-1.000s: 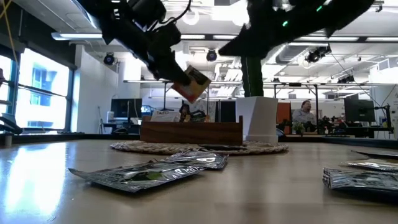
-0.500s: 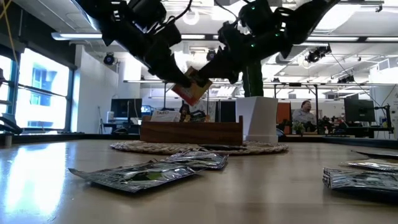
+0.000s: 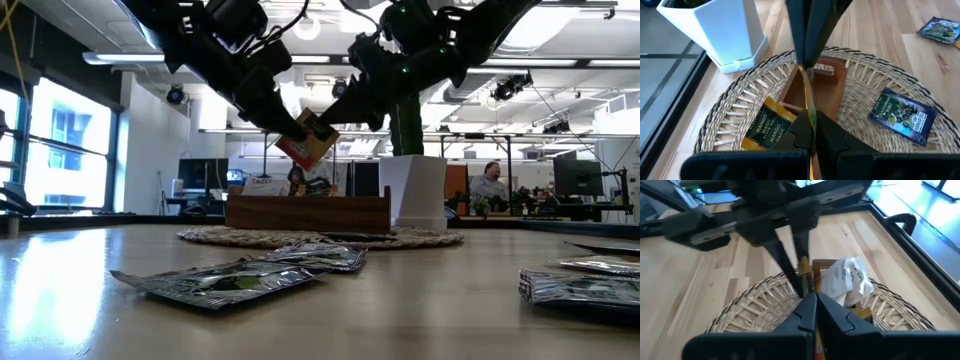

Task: Pick & Place Tea
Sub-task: Put the yellow tea pack into the middle section of the wooden organizer

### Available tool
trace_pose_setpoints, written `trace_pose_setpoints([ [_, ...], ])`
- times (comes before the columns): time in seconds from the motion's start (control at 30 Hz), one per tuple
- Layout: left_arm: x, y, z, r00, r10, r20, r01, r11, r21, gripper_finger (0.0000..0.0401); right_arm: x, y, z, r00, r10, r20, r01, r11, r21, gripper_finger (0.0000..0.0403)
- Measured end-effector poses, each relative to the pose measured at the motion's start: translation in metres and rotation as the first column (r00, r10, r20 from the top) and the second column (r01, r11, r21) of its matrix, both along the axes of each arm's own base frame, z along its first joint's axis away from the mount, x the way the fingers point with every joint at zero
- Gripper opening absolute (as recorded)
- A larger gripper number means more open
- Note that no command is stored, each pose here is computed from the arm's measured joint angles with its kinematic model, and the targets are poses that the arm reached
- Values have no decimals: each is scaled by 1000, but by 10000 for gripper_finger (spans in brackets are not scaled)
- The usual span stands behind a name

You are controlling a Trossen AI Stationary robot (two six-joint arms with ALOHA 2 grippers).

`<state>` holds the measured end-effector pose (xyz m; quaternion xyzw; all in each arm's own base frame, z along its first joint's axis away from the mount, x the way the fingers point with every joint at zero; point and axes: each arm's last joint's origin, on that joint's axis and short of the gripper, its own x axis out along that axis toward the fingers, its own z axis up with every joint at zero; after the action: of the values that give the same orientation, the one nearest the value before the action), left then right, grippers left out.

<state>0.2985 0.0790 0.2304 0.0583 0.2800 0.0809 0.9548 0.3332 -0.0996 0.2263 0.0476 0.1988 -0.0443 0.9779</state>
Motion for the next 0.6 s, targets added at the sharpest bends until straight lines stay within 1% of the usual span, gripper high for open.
trace_pose_setpoints([
  [0.27, 0, 0, 1, 1000, 1, 8, -1, 1000, 0, 0, 0, 1, 0, 1000, 18, 2, -18, 1000, 20, 4],
  [0.4, 2, 1, 3, 999, 3, 34, -3, 1000, 5, 0, 0, 3, 0, 996, 86, 5, -87, 996, 28, 4],
  [0.5, 2, 1, 3, 999, 3, 32, -3, 1000, 4, 0, 1, 5, -1, 998, 65, -2, -65, 998, 9, 21],
  [0.6, 2, 0, 3, 1000, 2, 31, -2, 1000, 3, 0, 1, 4, 0, 999, 38, -6, -39, 999, -23, 53],
])
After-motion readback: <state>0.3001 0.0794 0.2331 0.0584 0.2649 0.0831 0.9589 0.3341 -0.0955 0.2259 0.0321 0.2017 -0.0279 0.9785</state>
